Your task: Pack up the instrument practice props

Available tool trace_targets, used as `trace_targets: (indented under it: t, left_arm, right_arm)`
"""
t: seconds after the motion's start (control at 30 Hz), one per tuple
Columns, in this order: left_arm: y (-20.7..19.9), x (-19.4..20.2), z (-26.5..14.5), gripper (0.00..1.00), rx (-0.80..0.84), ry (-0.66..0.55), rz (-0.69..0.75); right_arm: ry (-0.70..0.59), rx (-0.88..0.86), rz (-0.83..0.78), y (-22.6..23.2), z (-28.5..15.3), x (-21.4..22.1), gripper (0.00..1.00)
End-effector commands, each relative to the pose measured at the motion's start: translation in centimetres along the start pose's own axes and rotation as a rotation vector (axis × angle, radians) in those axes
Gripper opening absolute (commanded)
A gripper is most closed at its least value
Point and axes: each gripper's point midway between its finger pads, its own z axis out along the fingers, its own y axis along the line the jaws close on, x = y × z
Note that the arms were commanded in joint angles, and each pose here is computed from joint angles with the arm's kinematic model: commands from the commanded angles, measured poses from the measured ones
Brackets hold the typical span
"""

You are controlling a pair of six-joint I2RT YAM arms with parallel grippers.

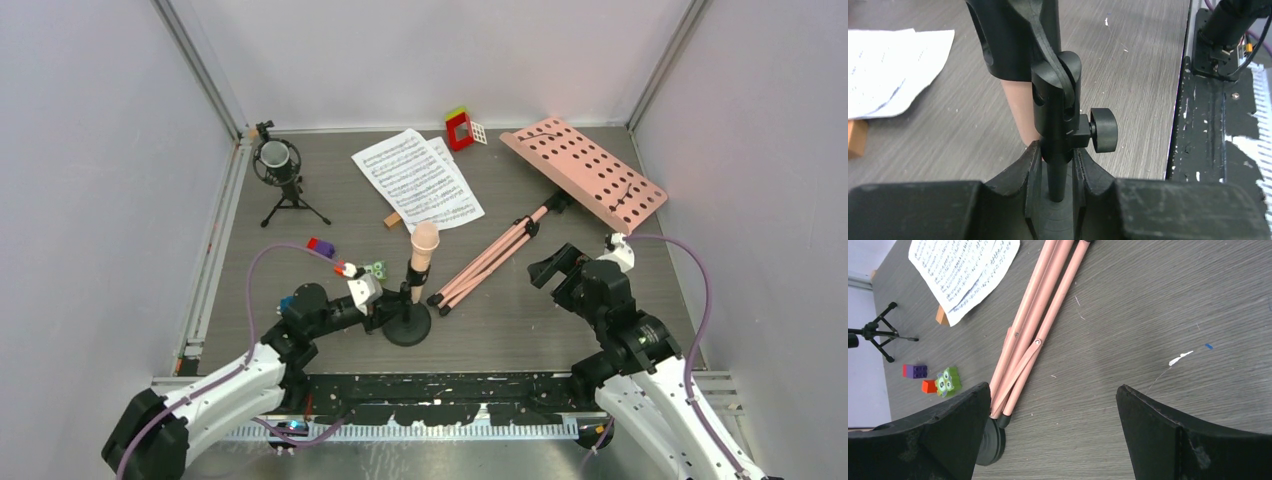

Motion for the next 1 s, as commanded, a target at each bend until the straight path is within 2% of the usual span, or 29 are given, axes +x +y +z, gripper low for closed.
trace_targets:
  t: [0.0, 0.2, 0.23, 0.33, 0.4, 0.47, 0.57, 0.63, 0.73, 0.83, 0.87, 0.97]
  left_arm:
    - [0.0, -3.4, 0.9, 0.00, -0.017, -0.149, 0.196]
    - [0.7, -1.2, 0.7, 0.02, -0.060, -0.097, 0.192]
    - [0.8, -1.0, 0.6, 0.05, -0.070, -0.092, 0.189]
    - [1.2, -0.6, 0.0, 0.23, -0.108, -0.083, 0.174]
    - [1.5, -0.4, -0.4, 0.32, -0.136, -0.071, 0.170]
    - [2.0, -0.3, -0.9, 0.36, -0.172, -0.066, 0.168]
    - [2.5, -0.8, -1.6, 0.49, -0.220, -0.086, 0.165]
    - [2.6, -0.9, -1.9, 0.50, -0.234, -0.089, 0.161]
    - [2.5, -0.8, -2.1, 0.62, -0.233, -0.081, 0.150]
    - [2.2, -0.9, -2.0, 0.68, -0.217, -0.062, 0.136]
    - [2.1, -0.8, -1.9, 0.78, -0.211, -0.054, 0.132]
    - [2.1, -0.5, -1.9, 0.81, -0.206, -0.021, 0.115]
  right_arm:
    - [-0.012, -0.006, 0.002, 0.4, 0.4, -0.3, 1.00]
    - [-0.009, -0.005, 0.000, 0.4, 0.5, -0.3, 1.00]
    - [-0.010, -0.006, -0.001, 0.4, 0.6, -0.3, 1.00]
    - [-0.008, -0.009, -0.001, 0.6, 0.6, -0.3, 1.00]
    - [-0.009, -0.012, -0.003, 0.7, 0.7, -0.3, 1.00]
    - [-0.010, -0.014, -0.003, 0.8, 0.7, -0.4, 1.00]
    - [-0.013, -0.014, -0.004, 0.8, 0.6, -0.5, 1.00]
    - [-0.014, -0.016, -0.005, 0.9, 0.6, -0.6, 1.00]
    - [-0.014, -0.014, -0.006, 0.8, 0.5, -0.5, 1.00]
    - [-0.015, -0.016, -0.005, 0.8, 0.5, -0.5, 1.00]
    - [-0.013, -0.016, -0.007, 0.8, 0.5, -0.5, 1.00]
    - [-0.013, -0.014, -0.008, 0.7, 0.5, -0.5, 1.00]
